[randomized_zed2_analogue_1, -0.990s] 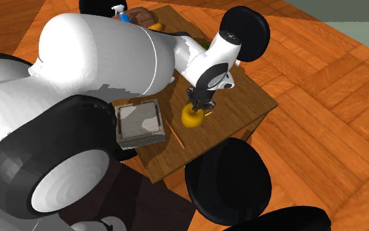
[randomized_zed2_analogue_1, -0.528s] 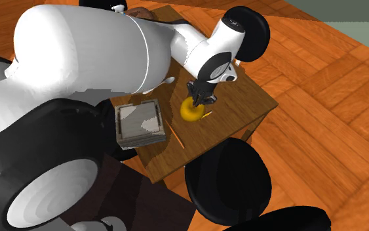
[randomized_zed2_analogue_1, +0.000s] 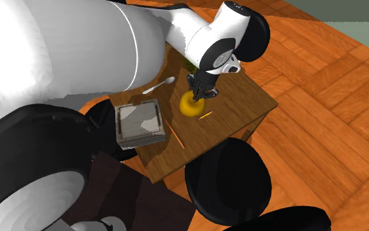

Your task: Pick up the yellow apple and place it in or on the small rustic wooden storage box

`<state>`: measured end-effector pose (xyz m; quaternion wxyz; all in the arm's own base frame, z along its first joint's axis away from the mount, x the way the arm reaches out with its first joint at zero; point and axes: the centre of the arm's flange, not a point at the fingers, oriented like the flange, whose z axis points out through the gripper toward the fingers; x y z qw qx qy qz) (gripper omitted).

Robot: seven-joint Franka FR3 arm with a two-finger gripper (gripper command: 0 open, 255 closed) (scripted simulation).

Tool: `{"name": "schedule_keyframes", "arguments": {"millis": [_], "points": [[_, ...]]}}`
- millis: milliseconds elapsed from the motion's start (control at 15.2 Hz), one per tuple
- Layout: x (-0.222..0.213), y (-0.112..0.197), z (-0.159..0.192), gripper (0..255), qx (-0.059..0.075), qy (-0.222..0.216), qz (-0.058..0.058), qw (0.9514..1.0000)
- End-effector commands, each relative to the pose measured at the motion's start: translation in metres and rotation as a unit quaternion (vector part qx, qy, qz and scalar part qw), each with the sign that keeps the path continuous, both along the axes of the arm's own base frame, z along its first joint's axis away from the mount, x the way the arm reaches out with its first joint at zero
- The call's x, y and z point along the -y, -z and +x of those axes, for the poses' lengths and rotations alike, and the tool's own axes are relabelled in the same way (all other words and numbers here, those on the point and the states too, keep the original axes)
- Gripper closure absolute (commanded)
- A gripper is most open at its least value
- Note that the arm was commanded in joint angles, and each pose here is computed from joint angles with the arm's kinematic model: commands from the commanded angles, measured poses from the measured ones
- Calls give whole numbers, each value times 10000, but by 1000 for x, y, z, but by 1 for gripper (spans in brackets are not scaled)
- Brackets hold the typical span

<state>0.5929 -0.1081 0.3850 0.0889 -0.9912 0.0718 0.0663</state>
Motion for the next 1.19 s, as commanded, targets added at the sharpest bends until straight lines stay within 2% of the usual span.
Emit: {"name": "schedule_keyframes", "arguments": {"millis": [0, 1056, 1122], "points": [[0, -11, 1, 255, -1, -1, 0, 10000], [0, -93, 1, 255, -1, -1, -1, 10000], [-11, -97, -6, 255, -1, -1, 0, 10000]]}}
